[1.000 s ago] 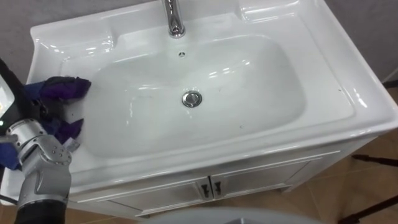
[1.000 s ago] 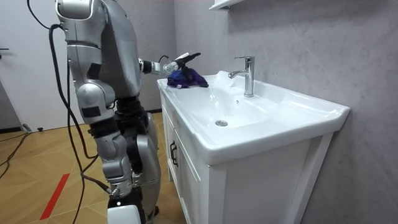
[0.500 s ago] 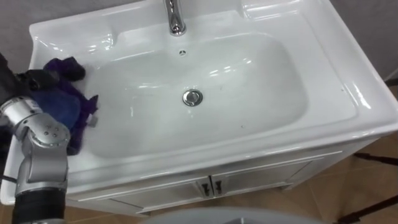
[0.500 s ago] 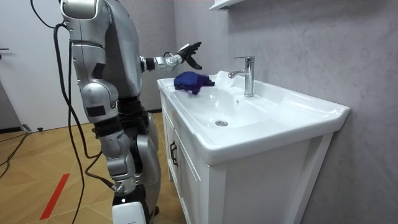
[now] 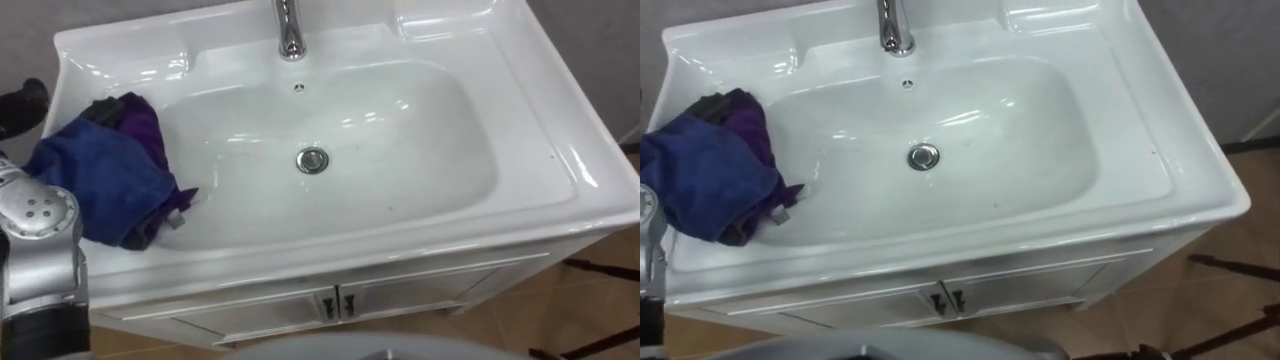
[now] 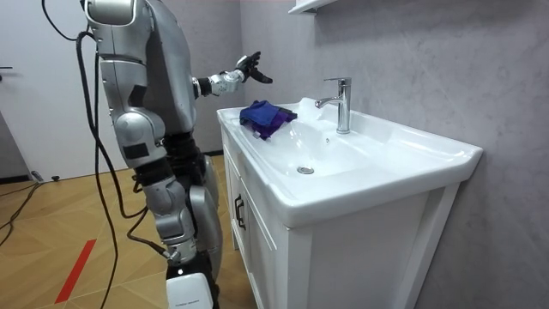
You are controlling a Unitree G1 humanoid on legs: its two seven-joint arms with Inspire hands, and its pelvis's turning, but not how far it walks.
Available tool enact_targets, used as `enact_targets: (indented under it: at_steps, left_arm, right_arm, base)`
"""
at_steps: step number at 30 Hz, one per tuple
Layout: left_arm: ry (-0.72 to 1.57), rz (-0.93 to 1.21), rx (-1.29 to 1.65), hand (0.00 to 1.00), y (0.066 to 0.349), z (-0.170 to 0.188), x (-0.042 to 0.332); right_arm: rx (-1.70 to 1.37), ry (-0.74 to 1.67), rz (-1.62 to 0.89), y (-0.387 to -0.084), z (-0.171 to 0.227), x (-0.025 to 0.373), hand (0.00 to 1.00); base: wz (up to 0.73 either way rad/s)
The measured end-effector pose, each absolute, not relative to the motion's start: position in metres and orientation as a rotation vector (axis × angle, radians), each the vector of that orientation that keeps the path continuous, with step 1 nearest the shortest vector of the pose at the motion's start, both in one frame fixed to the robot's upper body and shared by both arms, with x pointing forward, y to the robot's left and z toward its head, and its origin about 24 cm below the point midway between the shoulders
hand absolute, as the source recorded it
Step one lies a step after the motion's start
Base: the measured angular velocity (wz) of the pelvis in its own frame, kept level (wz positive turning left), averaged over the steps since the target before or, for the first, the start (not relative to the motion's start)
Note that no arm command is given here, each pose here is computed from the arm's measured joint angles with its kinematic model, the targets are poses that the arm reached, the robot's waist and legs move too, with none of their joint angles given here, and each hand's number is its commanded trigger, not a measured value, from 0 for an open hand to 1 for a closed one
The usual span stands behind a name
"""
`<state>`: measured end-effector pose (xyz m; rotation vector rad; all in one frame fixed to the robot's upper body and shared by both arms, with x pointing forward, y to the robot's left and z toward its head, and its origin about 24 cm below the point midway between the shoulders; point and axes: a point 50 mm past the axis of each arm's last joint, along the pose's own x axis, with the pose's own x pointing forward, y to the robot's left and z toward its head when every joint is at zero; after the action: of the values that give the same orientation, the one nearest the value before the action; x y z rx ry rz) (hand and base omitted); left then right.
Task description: Wipe basin
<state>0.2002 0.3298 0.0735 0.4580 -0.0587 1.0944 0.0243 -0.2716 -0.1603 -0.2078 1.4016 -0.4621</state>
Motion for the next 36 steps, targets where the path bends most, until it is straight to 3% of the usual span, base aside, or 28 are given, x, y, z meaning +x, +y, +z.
enact_targets:
  at_steps: [14,20,25,30,36]
  left_arm:
    - [-0.080,1.260,0.476,0.00,0.361,0.086,0.173]
    - [0.142,1.372,0.553,0.00,0.386,0.050,0.127]
    - [0.485,1.433,0.548,0.00,0.397,-0.004,0.063]
    - [0.891,1.538,0.361,0.00,0.378,-0.063,-0.020]
    - [1.367,1.587,0.031,0.00,0.306,-0.117,-0.110]
  right_arm:
    - [-0.217,1.435,-0.428,-0.274,-0.160,0.010,0.00]
    - [-0.258,1.429,-0.448,-0.286,-0.155,0.009,0.00]
    - [-0.272,1.404,-0.441,-0.289,-0.153,0.016,0.00]
    - [-0.247,1.396,-0.426,-0.288,-0.154,0.021,0.00]
    - [-0.181,1.422,-0.415,-0.286,-0.155,0.018,0.00]
  base:
    - [0.04]
    - [0.06]
    - [0.18]
    - [0.16]
    - [0.13]
